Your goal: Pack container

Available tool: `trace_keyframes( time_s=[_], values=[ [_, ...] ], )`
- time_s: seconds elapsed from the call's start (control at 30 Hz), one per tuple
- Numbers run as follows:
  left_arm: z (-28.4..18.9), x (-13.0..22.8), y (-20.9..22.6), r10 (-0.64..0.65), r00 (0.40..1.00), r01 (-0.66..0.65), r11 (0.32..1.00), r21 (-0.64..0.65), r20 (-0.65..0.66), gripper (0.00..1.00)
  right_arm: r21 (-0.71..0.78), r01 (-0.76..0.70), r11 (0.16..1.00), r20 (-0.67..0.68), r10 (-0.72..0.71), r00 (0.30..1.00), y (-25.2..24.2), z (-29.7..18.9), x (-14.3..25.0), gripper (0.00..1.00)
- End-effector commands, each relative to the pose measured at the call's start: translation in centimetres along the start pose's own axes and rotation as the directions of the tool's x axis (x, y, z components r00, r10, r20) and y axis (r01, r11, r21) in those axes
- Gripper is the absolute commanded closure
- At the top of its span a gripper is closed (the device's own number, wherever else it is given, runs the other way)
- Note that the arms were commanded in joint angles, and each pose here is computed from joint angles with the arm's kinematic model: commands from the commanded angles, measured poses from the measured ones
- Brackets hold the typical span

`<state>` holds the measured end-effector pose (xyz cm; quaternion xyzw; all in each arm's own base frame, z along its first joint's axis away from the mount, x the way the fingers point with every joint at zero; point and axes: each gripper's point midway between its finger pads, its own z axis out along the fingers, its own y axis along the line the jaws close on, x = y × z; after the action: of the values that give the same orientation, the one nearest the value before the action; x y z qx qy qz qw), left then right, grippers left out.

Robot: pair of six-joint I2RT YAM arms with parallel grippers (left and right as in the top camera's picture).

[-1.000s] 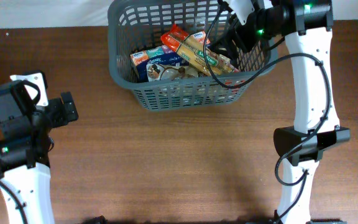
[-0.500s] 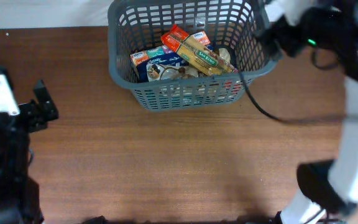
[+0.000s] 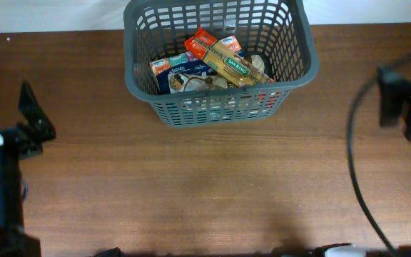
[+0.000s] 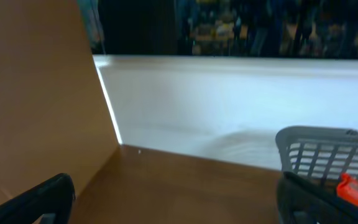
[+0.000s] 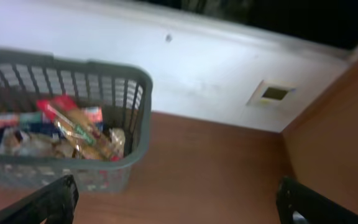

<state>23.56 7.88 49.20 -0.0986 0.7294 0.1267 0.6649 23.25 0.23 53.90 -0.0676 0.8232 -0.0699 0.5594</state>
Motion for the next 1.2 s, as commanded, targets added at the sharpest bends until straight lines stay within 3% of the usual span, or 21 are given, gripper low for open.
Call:
trace_keyframes(
  time_s=[0.0, 0.23, 0.43, 0.7, 0.97, 1.17],
  values=[
    [-5.3, -2.3, 0.2, -0.016, 0.992, 0.017, 1.000, -0.007, 0.125, 0.01, 0.050, -0.076, 0.996, 0.106, 0.070, 0.992, -1.6, -5.5, 0.2, 0.01],
    [-11.2, -0.6, 0.1, -0.016, 0.991, 0.017, 1.000, -0.008, 0.136, 0.01, 0.042, -0.150, 0.988, 0.235, 0.136, 0.962, -2.4, -12.7, 2.0, 0.01],
    [-12.3, 1.0, -0.1, -0.066, 0.993, 0.066, 0.998, 0.000, 0.095, 0.01, 0.035, -0.177, 0.984, 0.156, 0.170, 0.973, -1.9, -13.7, 6.5, 0.01],
    [-10.4, 5.0, -0.9, -0.089, 0.995, 0.090, 0.995, 0.031, -0.045, 0.01, 0.050, -0.210, 0.976, -0.126, 0.215, 0.968, 0.2, -9.9, 17.0, 0.01],
    [-6.0, 12.3, -1.7, -0.103, 0.964, 0.119, 0.992, 0.048, -0.245, 0.01, -0.027, -0.216, 0.976, -0.190, 0.207, 0.960, 3.2, -4.2, 21.1, 0.01],
    [-2.7, 17.9, -2.0, -0.117, 0.930, 0.138, 0.990, 0.035, -0.347, 0.01, -0.058, -0.207, 0.977, -0.226, 0.189, 0.956, 5.3, 2.6, 24.3, 0.01]
  ],
)
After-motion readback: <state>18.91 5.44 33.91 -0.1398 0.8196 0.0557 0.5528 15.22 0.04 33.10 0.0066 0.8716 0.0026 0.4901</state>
